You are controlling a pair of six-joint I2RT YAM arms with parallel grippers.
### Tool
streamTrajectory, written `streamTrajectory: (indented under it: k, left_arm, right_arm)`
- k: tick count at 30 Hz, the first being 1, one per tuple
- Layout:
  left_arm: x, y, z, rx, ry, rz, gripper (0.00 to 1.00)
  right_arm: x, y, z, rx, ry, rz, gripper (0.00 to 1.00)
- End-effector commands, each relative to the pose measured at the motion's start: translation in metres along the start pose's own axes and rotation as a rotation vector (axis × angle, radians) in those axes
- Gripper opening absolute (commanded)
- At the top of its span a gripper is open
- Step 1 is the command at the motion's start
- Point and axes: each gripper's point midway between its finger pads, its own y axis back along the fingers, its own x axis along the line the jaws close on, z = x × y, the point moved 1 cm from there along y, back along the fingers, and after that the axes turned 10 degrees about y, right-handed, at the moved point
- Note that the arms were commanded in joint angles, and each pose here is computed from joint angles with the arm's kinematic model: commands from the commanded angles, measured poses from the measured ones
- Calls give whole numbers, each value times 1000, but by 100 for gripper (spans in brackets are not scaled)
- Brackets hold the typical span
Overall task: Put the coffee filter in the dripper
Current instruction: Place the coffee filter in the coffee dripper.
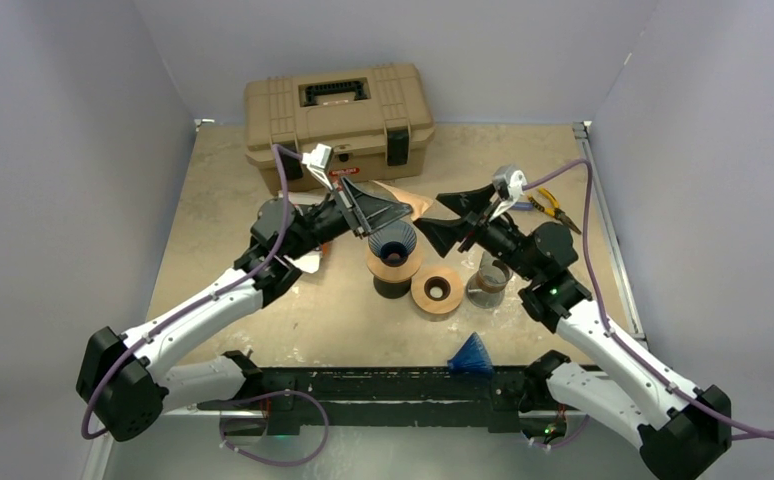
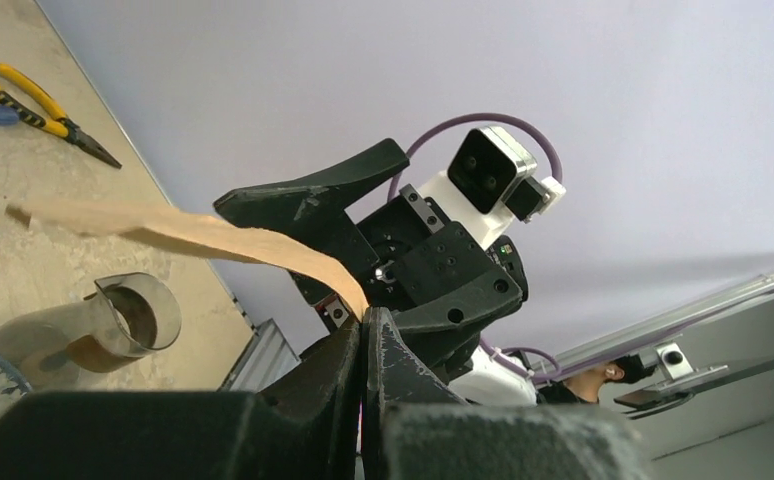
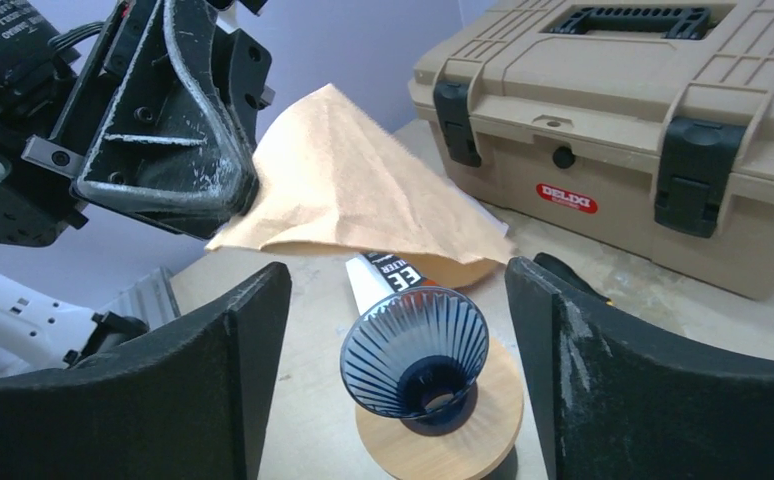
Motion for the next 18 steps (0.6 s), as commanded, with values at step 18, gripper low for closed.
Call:
streamTrajectory:
  k: [18]
  left_arm:
    - [-34, 35, 19, -129, -44, -49, 0]
  right_arm:
    - [-31, 5, 0, -12, 24, -191, 89]
